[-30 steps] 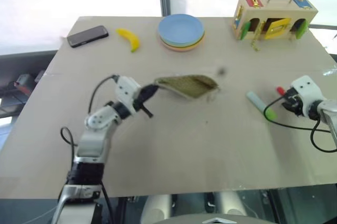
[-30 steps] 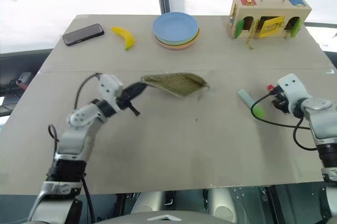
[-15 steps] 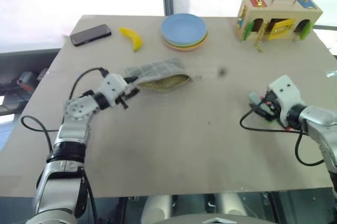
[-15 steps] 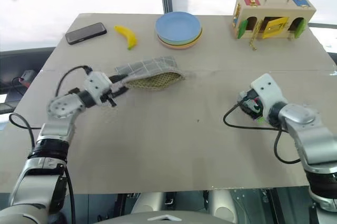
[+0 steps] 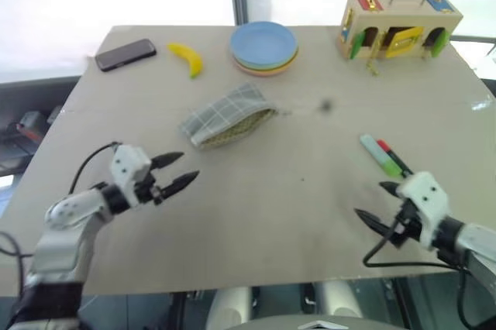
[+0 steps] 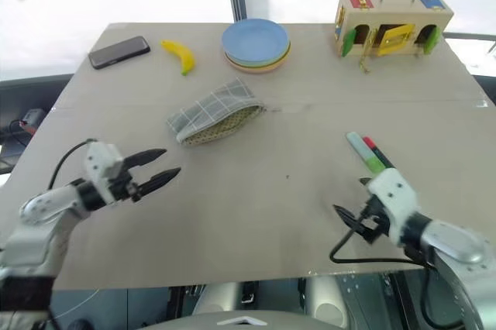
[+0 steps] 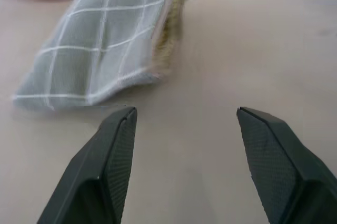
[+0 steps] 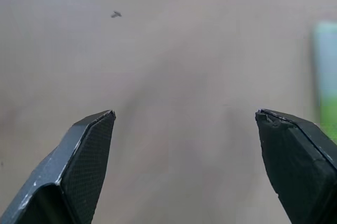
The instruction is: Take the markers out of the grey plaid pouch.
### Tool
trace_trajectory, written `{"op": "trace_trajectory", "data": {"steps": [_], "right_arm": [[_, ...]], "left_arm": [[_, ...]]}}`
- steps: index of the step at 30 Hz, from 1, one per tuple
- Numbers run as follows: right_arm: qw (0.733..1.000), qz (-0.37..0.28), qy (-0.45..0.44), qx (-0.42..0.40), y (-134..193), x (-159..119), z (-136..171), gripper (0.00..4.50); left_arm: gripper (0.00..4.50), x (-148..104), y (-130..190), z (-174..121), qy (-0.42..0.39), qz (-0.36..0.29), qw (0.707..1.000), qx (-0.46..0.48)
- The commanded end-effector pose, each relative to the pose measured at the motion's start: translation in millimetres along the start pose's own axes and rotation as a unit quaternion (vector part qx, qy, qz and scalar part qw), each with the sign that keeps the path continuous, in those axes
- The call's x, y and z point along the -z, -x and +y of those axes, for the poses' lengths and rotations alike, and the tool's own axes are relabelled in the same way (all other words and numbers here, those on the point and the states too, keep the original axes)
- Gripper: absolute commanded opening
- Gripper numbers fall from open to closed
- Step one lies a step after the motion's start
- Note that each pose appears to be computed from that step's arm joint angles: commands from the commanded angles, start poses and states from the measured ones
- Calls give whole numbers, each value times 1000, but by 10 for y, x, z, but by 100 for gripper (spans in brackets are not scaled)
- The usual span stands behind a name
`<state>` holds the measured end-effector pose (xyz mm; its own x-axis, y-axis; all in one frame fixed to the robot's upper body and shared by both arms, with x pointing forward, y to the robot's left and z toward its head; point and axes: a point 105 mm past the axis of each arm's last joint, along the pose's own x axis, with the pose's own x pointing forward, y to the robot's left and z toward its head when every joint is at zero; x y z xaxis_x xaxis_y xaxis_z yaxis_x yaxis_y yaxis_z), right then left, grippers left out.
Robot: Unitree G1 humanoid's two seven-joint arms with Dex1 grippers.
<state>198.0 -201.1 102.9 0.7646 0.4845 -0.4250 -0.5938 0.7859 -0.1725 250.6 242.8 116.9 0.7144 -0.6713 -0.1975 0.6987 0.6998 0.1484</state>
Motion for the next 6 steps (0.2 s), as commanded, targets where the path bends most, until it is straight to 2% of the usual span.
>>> {"op": "trace_trajectory", "data": {"steps": [1, 6], "right_arm": [[999, -18, 36, 20, 192, -58, -40, 434], [999, 11, 34, 30, 341, 102, -63, 434]], "left_arm": [[310, -165, 86, -24, -5, -6, 1000, -16], [310, -145, 81, -101, 12, 1, 1000, -5]]}}
